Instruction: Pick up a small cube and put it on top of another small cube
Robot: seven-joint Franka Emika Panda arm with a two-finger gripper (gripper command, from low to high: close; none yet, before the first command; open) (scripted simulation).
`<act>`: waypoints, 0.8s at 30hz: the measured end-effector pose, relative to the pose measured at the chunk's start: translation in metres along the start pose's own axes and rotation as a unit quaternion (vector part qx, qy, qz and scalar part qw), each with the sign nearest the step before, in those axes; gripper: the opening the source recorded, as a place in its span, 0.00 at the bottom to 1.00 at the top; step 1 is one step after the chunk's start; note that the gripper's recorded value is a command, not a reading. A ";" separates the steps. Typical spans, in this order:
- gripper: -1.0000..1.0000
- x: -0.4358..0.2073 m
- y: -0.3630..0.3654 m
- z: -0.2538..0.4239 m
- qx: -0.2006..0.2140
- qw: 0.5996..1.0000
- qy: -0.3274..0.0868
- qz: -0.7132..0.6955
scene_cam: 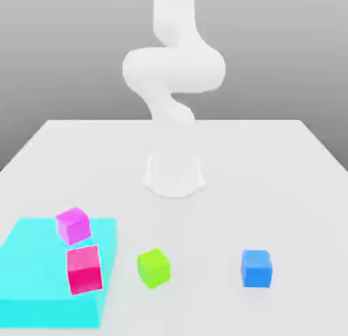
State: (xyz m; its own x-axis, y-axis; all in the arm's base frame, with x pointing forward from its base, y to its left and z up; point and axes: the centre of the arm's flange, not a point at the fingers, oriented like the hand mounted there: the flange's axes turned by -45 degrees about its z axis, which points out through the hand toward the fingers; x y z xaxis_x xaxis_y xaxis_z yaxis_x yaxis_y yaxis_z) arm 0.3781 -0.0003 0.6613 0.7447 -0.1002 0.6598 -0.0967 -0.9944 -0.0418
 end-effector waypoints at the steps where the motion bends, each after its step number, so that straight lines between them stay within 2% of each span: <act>1: 0.50 -0.006 0.001 0.027 -0.009 1.000 -0.018 0.021; 10: 0.50 -0.116 0.032 0.228 -0.089 0.961 -0.163 0.205; 15: 0.50 -0.217 0.053 0.304 -0.134 0.908 -0.241 0.314; 19: 0.50 -0.300 0.061 0.335 -0.167 0.855 -0.295 0.393; 24: 0.50 -0.337 0.062 0.365 -0.172 0.841 -0.306 0.412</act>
State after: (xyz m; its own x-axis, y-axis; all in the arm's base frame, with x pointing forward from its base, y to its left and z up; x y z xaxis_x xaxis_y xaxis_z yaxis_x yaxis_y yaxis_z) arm 0.3626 -0.0400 0.1622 0.5212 -0.8534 -0.0002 -0.8534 -0.5212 -0.0063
